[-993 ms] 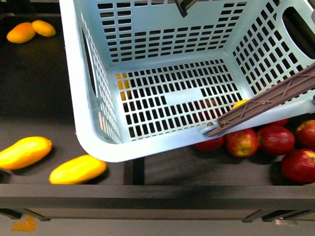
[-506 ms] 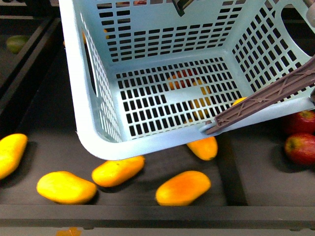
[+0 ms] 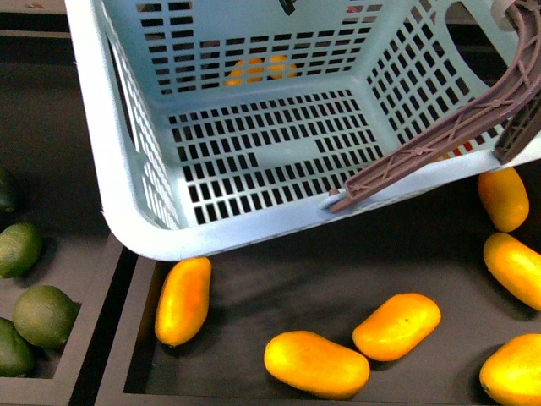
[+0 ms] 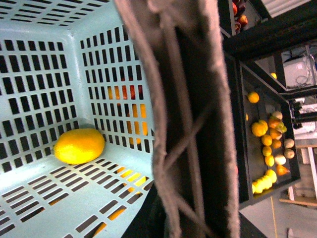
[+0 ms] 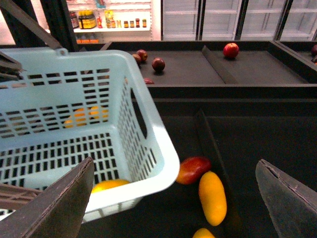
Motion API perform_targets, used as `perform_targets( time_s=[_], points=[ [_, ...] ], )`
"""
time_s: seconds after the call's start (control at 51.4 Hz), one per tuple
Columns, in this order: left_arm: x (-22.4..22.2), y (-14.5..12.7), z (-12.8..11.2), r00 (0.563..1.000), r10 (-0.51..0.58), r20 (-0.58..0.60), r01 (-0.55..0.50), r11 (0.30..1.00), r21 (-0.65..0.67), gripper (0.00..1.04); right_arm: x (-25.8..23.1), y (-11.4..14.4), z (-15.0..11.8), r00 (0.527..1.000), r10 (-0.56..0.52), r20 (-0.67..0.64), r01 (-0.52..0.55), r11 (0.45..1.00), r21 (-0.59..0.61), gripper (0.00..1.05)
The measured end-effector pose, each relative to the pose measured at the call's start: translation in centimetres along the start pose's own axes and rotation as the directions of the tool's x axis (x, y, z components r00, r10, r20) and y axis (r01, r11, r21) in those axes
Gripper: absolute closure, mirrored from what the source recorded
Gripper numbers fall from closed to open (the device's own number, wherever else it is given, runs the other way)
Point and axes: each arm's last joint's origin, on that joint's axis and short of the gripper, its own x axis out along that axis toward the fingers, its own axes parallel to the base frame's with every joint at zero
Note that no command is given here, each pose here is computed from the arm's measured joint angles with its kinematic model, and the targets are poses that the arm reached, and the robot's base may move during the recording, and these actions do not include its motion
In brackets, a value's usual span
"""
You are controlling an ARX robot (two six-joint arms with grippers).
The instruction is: Pick lemon and mango into basket
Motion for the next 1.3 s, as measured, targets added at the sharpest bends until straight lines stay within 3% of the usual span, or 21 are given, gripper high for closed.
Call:
perform_targets(
  time_s=[0.078, 0.117, 0.175, 0.234, 0.292, 0.409, 0.565, 0.779, 1.012, 1.304],
  points=[
    [0.0, 0.0, 0.0, 1.000, 0.004, 0.006, -0.004, 1.000, 0.013, 1.00, 0.0, 0.0, 0.0, 1.000, -0.002, 0.000, 0.002, 1.000, 0.000, 0.09],
    [0.0, 0.0, 0.0, 1.000, 0.002, 0.002, -0.002, 1.000, 0.015, 1.00, 0.2, 0.0, 0.0, 0.997, -0.060, -0.053, 0.061, 0.998, 0.031, 0.09],
    [0.0, -0.1, -0.2, 1.000, -0.006, -0.010, 0.006, 1.000, 0.007, 1.00, 1.4, -0.7, 0.7, 0.900, -0.312, -0.304, 0.357, 0.928, 0.105, 0.09],
    [0.0, -0.3, -0.4, 1.000, -0.013, -0.019, 0.014, 1.000, 0.010, 1.00, 1.9, -1.6, 0.8, 0.824, -0.385, -0.415, 0.462, 0.881, 0.099, 0.09],
    [0.0, -0.4, -0.5, 0.999, -0.020, -0.029, 0.020, 1.000, 0.012, 1.00, 2.5, -2.7, 0.2, 0.778, -0.403, -0.482, 0.509, 0.854, 0.107, 0.09],
    [0.0, -0.5, -0.7, 0.999, -0.026, -0.038, 0.027, 1.000, 0.007, 1.00, 4.5, -5.2, -0.5, 0.773, -0.397, -0.496, 0.516, 0.847, 0.127, 0.09],
    [0.0, -0.5, -0.7, 0.999, -0.022, -0.031, 0.022, 1.000, 0.008, 1.00, 9.2, -10.4, -2.9, 0.784, -0.348, -0.514, 0.402, 0.916, -0.008, 0.09],
    [0.0, -0.4, -0.6, 0.999, -0.021, -0.030, 0.021, 1.000, 0.007, 1.00, 12.5, -11.6, -8.5, 0.717, -0.196, -0.669, 0.079, 0.976, -0.201, 0.09],
    [0.0, -0.4, -0.6, 0.999, -0.021, -0.030, 0.021, 1.000, 0.006, 1.00, 15.1, -9.7, -13.8, 0.599, -0.105, -0.794, -0.274, 0.905, -0.326, 0.09],
    [0.0, -0.4, -0.6, 0.999, -0.020, -0.028, 0.020, 1.000, 0.006, 1.00, 17.9, -8.6, -16.9, 0.521, -0.070, -0.850, -0.400, 0.860, -0.316, 0.09]
  ],
)
